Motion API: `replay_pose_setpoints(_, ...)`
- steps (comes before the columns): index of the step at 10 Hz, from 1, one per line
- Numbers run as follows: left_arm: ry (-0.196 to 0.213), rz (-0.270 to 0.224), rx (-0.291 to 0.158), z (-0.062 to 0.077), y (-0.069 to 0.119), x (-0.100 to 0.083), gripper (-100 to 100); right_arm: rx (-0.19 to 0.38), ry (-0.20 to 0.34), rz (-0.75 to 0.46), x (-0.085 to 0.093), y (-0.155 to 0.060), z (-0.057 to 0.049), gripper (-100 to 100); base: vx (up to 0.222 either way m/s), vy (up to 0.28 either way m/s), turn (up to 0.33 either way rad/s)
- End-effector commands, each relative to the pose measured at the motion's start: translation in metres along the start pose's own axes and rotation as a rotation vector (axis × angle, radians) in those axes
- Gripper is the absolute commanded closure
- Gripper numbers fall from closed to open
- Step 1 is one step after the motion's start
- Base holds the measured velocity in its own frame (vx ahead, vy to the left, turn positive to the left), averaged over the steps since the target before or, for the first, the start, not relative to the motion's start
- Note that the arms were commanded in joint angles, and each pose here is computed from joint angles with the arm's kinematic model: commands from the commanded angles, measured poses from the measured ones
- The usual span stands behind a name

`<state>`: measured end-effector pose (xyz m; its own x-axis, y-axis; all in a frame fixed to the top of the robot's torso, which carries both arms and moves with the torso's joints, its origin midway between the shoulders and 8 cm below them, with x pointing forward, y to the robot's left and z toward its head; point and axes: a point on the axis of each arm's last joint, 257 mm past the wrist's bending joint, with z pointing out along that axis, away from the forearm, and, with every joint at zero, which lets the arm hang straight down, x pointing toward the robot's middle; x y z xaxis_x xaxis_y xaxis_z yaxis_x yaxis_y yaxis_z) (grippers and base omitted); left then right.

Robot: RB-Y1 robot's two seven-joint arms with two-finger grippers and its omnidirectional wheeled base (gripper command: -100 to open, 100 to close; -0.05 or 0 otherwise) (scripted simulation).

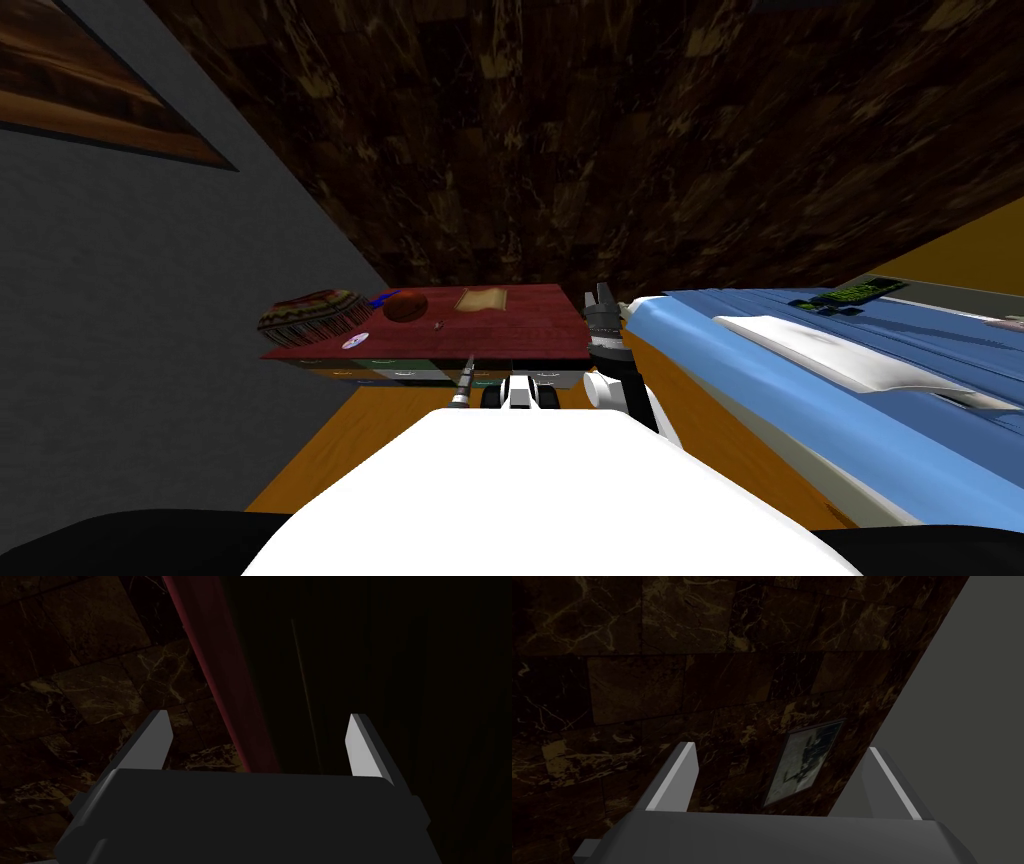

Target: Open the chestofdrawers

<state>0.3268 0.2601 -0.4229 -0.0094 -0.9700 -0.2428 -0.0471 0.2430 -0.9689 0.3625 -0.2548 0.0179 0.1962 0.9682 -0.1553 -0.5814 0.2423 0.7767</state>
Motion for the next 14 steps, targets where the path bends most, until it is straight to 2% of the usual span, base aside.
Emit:
replay_pose_setpoints(1,0.0,0.0,-0.002,0.001,0.0,0.0,100,0.0,0.0,0.0,0.0,0.0,0.0,0,0.0,0.0,0.0)
replay_pose_setpoints(2,0.002,0.0,-0.004,-0.007,0.0,-0.002,100,0.0,0.0,0.0,0.0,0.0,0.0,0,-0.113,0.001,0.0)
replay_pose_setpoints(6,0.006,0.001,0.004,-0.015,-0.005,-0.005,100,0.0,0.0,0.0,0.0,0.0,0.0,0,-0.169,-0.011,0.015)
replay_pose_setpoints(7,0.011,-0.001,-0.03,-0.021,0.007,-0.004,100,0.0,0.0,0.0,0.0,0.0,0.0,0,-0.064,-0.005,0.004)
replay_pose_setpoints(8,0.013,-0.001,-0.024,-0.03,0.005,-0.003,100,0.0,0.0,0.0,0.0,0.0,0.0,0,-0.114,0.007,0.021)
replay_pose_setpoints(9,0.014,0.0,-0.013,-0.033,0.002,-0.003,100,0.0,0.0,0.0,0.0,0.0,0.0,0,-0.198,0.015,0.033)
replay_pose_setpoints(12,0.015,0.001,0.002,-0.038,-0.003,-0.003,100,0.0,0.0,0.0,0.0,0.0,0.0,0,-0.09,-0.002,0.005)
replay_pose_setpoints(13,0.019,-0.001,-0.024,-0.038,0.005,-0.001,100,0.0,0.0,0.0,0.0,0.0,0.0,0,-0.031,0.005,-0.009)
replay_pose_setpoints(14,0.021,-0.001,-0.019,-0.031,0.002,0.002,100,0.0,0.0,0.0,0.0,0.0,0.0,0,-0.099,0.011,0.028)
